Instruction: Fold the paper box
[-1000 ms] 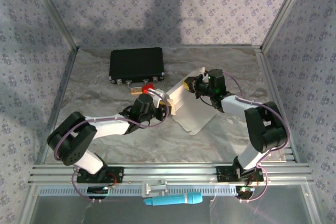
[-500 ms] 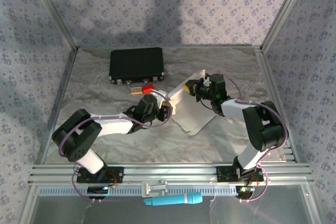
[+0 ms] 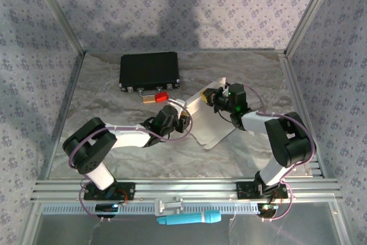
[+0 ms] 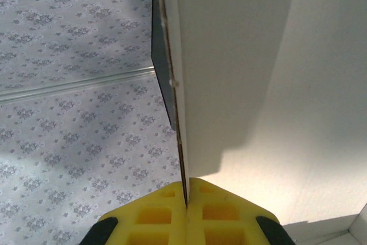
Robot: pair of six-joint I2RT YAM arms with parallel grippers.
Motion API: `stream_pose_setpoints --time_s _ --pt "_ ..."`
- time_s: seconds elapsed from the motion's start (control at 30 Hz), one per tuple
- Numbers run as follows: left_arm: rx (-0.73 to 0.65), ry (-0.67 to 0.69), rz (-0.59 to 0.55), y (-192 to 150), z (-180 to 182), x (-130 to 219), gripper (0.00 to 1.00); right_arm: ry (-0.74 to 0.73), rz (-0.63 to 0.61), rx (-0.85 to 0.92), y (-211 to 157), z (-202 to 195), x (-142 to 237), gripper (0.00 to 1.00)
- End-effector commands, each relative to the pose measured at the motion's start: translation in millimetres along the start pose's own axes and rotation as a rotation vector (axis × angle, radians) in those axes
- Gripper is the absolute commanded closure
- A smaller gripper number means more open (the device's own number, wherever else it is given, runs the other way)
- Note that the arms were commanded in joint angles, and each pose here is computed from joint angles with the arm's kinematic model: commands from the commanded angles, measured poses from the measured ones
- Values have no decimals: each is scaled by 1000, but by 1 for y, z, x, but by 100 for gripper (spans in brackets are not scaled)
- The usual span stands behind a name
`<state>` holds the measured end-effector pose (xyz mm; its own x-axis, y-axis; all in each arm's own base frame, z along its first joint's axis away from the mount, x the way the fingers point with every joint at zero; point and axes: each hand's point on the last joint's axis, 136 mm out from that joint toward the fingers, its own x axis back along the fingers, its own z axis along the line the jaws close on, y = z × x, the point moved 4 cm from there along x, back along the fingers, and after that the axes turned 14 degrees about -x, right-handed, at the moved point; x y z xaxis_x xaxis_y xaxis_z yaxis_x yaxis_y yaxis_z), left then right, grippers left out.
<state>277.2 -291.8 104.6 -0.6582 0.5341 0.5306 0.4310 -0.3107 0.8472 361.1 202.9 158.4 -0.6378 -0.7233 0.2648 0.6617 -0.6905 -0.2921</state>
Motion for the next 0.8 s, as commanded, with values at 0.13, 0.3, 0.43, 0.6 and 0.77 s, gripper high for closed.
stream_pose_setpoints --time_s 0.13,0.3,0.43,0.6,0.77 --pt "35 89 -23 10 6 -5 64 -76 -28 -80 -11 -29 2 100" --pt "53 111 -27 10 8 -6 65 -44 -65 -57 -14 -41 6 100" --pt "58 115 -30 11 8 -6 65 -14 -95 -30 -12 -48 13 100" --pt "61 127 -24 10 10 -7 66 -14 -92 -6 -17 -52 12 100" --pt "67 138 -12 9 11 -10 68 -26 -94 -19 -20 -56 9 100"
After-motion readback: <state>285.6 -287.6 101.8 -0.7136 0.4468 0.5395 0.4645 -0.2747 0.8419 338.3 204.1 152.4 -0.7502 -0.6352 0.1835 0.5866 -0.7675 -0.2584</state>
